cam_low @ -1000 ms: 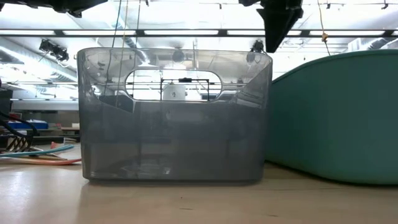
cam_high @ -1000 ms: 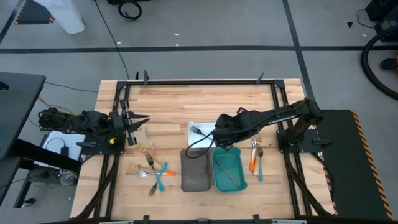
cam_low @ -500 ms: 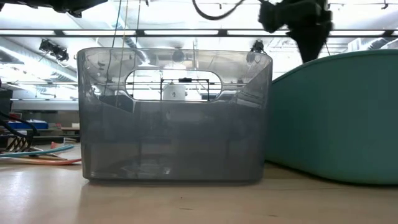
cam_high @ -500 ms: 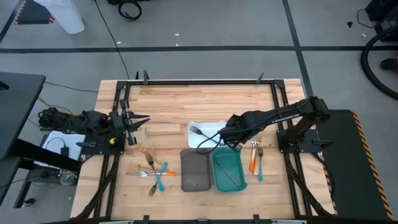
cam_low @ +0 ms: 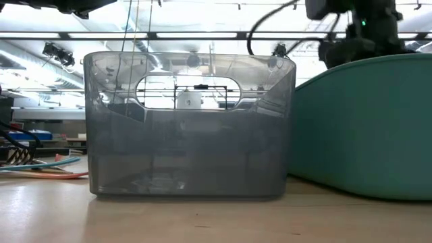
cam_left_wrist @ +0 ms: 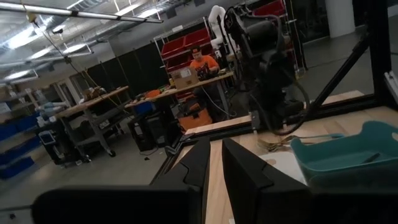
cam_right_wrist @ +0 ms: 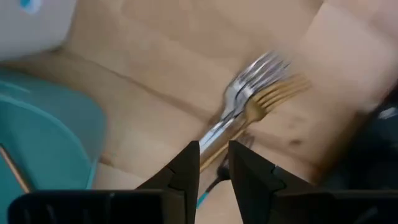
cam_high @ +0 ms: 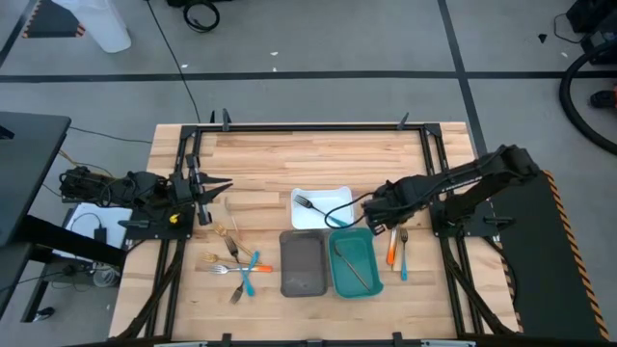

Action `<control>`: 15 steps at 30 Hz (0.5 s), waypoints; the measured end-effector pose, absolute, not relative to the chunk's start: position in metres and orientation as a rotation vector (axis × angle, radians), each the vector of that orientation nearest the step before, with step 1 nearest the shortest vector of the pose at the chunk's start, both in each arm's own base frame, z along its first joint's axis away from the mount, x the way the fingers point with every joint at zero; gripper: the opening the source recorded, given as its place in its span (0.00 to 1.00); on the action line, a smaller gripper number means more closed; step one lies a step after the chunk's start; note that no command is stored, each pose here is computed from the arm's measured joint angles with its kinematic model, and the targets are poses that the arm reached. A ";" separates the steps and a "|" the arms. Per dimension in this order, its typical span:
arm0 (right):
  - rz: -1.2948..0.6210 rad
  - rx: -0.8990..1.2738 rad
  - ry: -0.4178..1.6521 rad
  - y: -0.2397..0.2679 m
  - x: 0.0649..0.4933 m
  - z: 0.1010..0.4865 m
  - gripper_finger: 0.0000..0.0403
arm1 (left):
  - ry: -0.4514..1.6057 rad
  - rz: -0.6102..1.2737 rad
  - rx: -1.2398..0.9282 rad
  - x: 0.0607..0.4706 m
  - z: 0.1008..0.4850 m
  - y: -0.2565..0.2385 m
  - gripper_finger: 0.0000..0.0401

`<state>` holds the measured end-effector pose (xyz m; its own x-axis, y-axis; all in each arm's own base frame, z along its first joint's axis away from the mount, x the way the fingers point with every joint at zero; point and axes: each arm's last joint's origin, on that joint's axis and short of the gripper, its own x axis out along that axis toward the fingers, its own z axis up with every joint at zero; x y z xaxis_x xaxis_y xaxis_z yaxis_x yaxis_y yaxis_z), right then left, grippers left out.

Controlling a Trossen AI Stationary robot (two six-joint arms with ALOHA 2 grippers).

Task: Sort silverware by color (type)
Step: Put the orange fork into the black bin

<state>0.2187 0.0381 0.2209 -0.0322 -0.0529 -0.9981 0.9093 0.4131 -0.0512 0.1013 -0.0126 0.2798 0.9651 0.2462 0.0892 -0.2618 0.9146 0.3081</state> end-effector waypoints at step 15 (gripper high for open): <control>-0.851 0.825 1.372 0.023 0.209 0.216 0.24 | 0.021 0.270 0.148 0.098 0.280 -0.011 0.12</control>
